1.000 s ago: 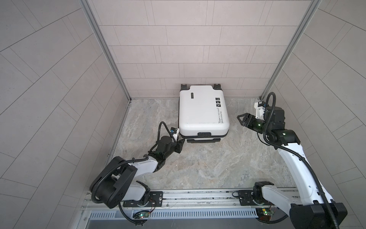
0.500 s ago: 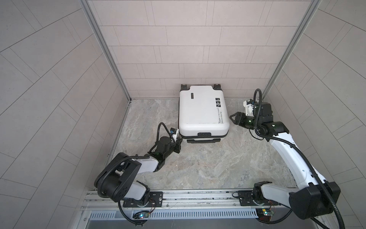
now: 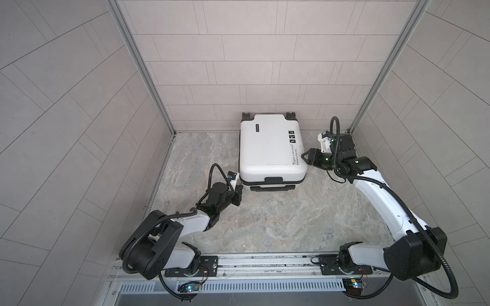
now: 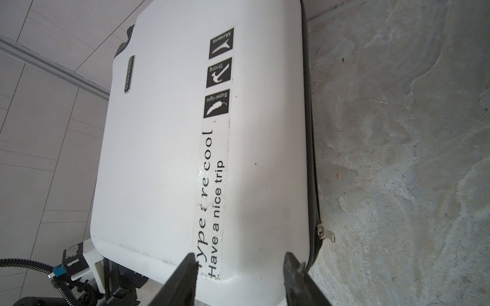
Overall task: Pack the luggage
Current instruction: 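Hold the zipper pull with the left gripper while the right approaches the suitcase side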
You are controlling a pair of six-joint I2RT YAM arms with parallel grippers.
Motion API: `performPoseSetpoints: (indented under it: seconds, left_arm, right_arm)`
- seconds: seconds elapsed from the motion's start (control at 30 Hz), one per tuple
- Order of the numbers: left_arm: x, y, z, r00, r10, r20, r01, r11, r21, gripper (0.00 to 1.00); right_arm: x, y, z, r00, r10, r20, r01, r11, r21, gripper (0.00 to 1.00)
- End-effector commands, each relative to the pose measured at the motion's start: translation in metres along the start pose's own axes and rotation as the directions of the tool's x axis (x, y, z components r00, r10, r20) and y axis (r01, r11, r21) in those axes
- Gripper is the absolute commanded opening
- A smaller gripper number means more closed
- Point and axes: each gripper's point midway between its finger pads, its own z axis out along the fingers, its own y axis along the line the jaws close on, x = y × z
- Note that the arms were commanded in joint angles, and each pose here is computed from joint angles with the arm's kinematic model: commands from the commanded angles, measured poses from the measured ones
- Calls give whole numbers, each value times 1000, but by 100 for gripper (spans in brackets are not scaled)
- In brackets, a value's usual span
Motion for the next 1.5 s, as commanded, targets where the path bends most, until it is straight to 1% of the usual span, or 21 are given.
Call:
performPoseSetpoints:
  seconds: [0.0, 0.3, 0.5, 0.6, 0.67, 0.73, 0.83, 0.9, 1.0, 1.1, 1.27, 1.47]
  left_arm:
    - [-16, -4, -11, 999, -3, 50, 2, 1000, 17, 0]
    - [-21, -6, -24, 999, -17, 38, 16, 1000, 18, 0]
    - [-23, -12, -29, 1000, -18, 8, 17, 999, 43, 0]
    - [-22, -17, -28, 1000, -21, -14, 22, 998, 66, 0]
    - [-22, -21, -27, 999, -22, -30, 25, 996, 89, 0]
    - [-21, -26, -24, 999, -23, -45, 28, 993, 116, 0]
    - [-20, -28, -21, 998, -31, -61, 39, 991, 131, 0]
    - [-21, -29, -20, 998, -35, -59, 43, 990, 136, 0]
    - [-22, -29, -21, 998, -40, -57, 47, 990, 136, 0]
    - [-21, -30, -21, 998, -42, -57, 49, 989, 139, 0]
    - [-22, -32, -21, 997, -49, -57, 57, 987, 153, 0]
    - [-24, -44, -22, 997, -54, -59, 64, 978, 196, 0]
  right_arm:
    - [-2, 1, -4, 1000, 3, 10, -3, 1000, 14, 54]
    - [11, -9, 0, 1000, 11, -23, -10, 999, 41, 54]
    - [13, -21, -2, 998, 44, -34, -41, 995, 87, 54]
    - [13, -31, -1, 996, 83, -39, -78, 990, 116, 57]
    - [14, -31, 4, 989, 133, -63, -127, 988, 92, 59]
    - [20, -28, 13, 977, 176, -124, -170, 984, 63, 62]
    - [29, -18, 24, 961, 188, -203, -193, 981, -5, 65]
    - [28, -15, 26, 958, 205, -199, -215, 976, -26, 67]
    - [21, -17, 23, 960, 230, -161, -236, 972, -21, 74]
    - [14, -17, 22, 958, 248, -143, -257, 966, -42, 78]
    - [21, -16, 33, 948, 256, -190, -272, 961, -60, 80]
    - [30, -15, 43, 942, 262, -210, -282, 957, -71, 79]
